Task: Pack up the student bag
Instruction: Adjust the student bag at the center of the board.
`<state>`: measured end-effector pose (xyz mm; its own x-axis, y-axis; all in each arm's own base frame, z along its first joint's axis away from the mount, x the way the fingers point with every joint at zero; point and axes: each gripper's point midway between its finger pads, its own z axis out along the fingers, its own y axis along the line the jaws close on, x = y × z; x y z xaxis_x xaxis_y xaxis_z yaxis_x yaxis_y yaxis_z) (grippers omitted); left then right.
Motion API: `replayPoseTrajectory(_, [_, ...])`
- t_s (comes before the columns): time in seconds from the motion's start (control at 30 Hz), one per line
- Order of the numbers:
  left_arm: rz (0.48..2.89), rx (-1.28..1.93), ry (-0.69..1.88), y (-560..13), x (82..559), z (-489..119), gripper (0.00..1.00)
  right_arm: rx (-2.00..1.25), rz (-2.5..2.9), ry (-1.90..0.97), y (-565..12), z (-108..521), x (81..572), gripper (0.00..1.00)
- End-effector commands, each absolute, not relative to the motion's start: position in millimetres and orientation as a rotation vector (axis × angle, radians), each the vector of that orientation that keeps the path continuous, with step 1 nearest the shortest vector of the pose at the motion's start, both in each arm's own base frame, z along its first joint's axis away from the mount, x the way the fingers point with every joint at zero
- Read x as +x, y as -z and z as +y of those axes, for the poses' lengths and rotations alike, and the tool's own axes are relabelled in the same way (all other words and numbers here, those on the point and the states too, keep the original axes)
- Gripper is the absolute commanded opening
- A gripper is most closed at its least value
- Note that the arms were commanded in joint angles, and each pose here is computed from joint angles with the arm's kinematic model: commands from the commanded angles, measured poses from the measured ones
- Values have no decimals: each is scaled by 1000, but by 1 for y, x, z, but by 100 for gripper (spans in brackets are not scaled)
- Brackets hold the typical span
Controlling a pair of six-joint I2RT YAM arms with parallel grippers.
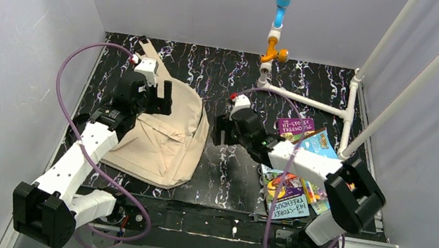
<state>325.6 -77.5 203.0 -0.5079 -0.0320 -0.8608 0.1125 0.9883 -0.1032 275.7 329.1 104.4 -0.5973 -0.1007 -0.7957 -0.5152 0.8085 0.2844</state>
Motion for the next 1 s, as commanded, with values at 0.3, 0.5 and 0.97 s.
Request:
replayPoseTrajectory(0.3, [2055,-158,-107,-216,323,-27,99,-634,2041,-169,-111,405,378,97])
replayPoseTrajectory(0.5, [2042,-167,-109,-216,323,-25,99,-753,1936,-109,-107,449,419,98])
replayPoseTrajectory(0.97, [2178,-102,-29,-187,335,-48,99,-435,2013,-125,-92,402,438,1])
